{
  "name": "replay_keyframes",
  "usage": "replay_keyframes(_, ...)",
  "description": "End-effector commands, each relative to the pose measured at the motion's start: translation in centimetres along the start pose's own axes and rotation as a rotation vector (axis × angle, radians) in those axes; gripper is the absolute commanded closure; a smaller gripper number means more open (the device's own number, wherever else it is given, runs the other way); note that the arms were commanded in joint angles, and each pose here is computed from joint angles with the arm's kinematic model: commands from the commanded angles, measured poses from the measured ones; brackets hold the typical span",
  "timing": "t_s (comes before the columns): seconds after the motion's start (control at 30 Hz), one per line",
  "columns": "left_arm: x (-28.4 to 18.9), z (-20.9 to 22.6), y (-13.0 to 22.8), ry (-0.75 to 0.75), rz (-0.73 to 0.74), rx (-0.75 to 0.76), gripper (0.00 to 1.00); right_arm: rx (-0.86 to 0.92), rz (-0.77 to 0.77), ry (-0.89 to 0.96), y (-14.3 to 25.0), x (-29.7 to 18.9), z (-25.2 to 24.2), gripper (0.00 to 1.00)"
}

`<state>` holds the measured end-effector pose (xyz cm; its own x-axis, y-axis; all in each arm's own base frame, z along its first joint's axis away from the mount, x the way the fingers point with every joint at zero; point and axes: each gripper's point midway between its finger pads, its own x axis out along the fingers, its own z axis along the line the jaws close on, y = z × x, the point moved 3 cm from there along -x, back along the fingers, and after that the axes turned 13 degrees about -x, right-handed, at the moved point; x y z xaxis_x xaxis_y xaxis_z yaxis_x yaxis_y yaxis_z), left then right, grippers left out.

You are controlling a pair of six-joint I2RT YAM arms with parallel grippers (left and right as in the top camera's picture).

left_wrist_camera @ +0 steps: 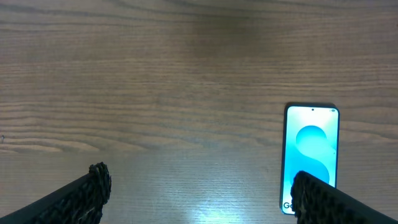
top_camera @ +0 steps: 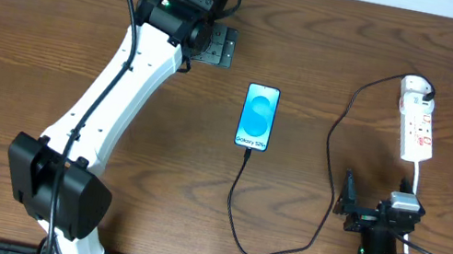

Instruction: Plug charger to phone and switch on socket

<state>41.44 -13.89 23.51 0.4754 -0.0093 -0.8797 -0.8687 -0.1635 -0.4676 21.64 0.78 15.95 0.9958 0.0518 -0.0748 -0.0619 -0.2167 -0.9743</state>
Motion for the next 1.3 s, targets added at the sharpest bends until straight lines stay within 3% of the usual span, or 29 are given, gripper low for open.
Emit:
replay_keyframes(0.0, 0.29, 0.27, -0.09, -0.021, -0.002, 0.002, 0.06, 0.021, 0.012, 0.042, 0.29, -0.05, -0.68, 0.01)
replay_keyframes(1.27, 0.29, 0.27, -0.09, -0.021, -0.002, 0.002, 0.06, -0.048, 0.006, 0.012, 0.15, -0.02, -0.09, 0.01)
